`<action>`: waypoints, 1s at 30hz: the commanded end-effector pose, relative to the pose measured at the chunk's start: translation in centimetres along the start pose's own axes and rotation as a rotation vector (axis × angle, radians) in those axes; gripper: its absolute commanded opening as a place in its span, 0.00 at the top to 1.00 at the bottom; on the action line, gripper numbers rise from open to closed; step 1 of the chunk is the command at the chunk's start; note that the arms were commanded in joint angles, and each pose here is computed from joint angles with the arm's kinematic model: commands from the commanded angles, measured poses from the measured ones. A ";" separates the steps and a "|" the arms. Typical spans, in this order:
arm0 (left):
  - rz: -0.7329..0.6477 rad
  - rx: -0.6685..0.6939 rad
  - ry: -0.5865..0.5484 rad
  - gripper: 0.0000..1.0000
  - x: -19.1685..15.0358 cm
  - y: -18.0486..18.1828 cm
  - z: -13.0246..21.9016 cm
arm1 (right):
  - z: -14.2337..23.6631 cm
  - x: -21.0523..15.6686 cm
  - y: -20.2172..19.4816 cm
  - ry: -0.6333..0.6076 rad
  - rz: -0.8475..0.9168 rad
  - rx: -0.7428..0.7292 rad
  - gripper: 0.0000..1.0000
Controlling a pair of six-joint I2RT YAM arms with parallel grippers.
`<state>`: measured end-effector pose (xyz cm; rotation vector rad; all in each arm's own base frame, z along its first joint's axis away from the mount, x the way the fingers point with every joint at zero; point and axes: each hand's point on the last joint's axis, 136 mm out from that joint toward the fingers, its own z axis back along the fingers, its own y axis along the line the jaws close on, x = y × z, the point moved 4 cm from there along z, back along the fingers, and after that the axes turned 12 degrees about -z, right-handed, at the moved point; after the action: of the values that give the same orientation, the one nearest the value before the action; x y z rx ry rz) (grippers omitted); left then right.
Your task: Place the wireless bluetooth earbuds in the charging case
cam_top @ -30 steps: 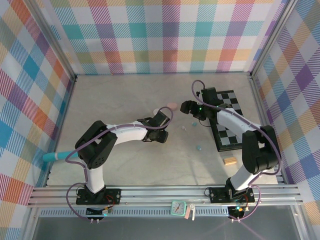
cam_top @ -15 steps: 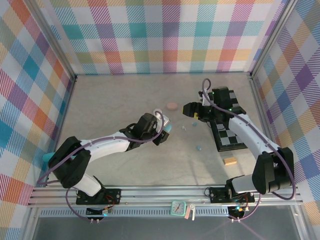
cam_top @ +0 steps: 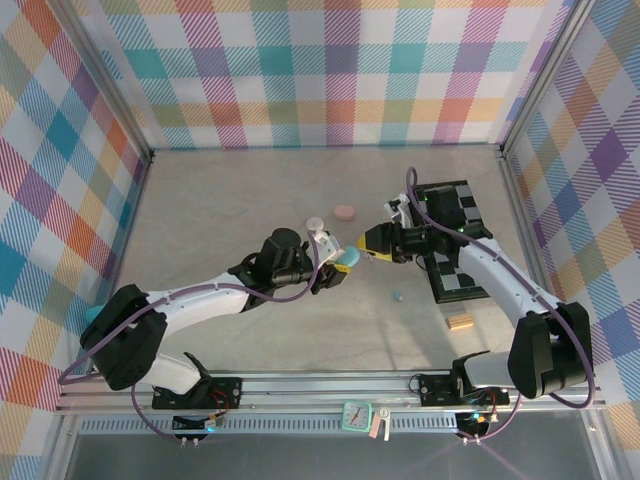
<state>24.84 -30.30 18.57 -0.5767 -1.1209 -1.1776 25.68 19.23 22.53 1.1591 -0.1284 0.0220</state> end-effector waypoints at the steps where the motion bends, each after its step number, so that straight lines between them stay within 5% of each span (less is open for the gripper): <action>1: -0.060 -0.013 -0.110 0.63 2.9 0.3 0.8 | -0.4 -0.5 -0.1 0.044 -0.004 0.050 0.35; 11: -0.107 -0.044 -0.170 0.62 4.3 -0.2 0.7 | -1.7 -0.4 -0.3 0.075 -0.024 0.054 0.54; 22: -0.125 -0.018 -0.179 0.62 4.5 0.0 0.5 | -2.5 -0.7 -0.4 0.114 -0.049 0.049 0.58; 30: -0.134 -0.008 -0.199 0.57 4.5 0.2 0.1 | -2.4 -0.4 -0.1 0.089 -0.058 0.034 0.74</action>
<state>24.55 -31.01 19.38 -0.6110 -1.1763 -1.2402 25.41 21.06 20.90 1.1892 -0.0165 0.0232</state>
